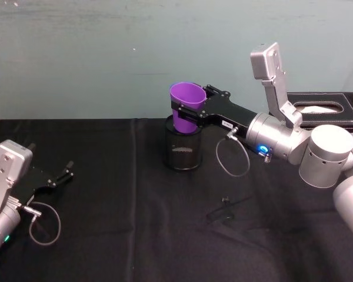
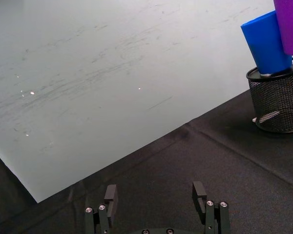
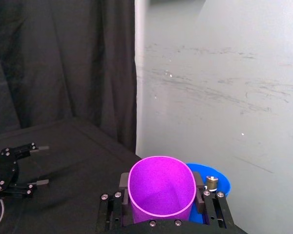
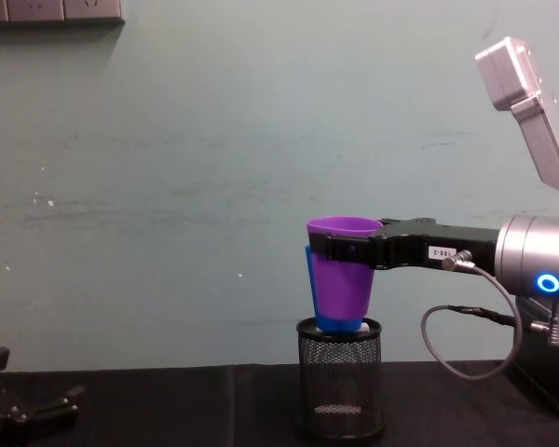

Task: Pick up one cup with a gripper and tap it against the other cup.

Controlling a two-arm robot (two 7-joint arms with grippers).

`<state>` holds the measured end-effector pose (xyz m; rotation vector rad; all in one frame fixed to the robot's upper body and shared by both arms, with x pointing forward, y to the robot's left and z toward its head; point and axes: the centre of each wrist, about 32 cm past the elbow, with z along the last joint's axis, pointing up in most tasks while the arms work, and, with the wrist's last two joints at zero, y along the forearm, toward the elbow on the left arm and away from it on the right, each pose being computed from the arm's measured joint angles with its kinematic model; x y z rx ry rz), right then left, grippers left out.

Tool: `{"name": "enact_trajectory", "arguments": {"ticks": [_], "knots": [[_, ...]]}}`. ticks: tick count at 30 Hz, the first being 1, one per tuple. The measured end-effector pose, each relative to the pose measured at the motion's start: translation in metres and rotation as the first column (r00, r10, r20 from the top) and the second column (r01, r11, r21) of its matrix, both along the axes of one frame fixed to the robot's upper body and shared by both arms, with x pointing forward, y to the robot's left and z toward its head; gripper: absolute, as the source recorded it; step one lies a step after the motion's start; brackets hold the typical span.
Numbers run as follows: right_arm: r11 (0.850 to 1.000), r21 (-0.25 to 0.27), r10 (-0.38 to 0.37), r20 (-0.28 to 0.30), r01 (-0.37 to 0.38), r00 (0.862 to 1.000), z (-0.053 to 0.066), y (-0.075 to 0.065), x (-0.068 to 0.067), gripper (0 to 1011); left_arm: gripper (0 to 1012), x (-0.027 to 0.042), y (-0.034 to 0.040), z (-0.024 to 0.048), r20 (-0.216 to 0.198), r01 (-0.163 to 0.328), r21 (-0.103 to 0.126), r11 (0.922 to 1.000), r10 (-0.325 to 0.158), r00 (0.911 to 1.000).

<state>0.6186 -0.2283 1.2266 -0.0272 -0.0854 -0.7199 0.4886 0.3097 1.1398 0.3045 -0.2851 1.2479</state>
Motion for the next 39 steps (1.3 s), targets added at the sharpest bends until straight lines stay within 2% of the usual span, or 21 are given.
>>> {"name": "enact_trajectory", "arguments": {"ticks": [39], "knots": [[1.000,0.000,0.000,0.000,0.000,1.000,0.0001,0.0001,0.0000,739,1000,0.0000,0.0000,0.0000,0.000,0.000,0.000,1.0000,0.000,1.0000]]}}
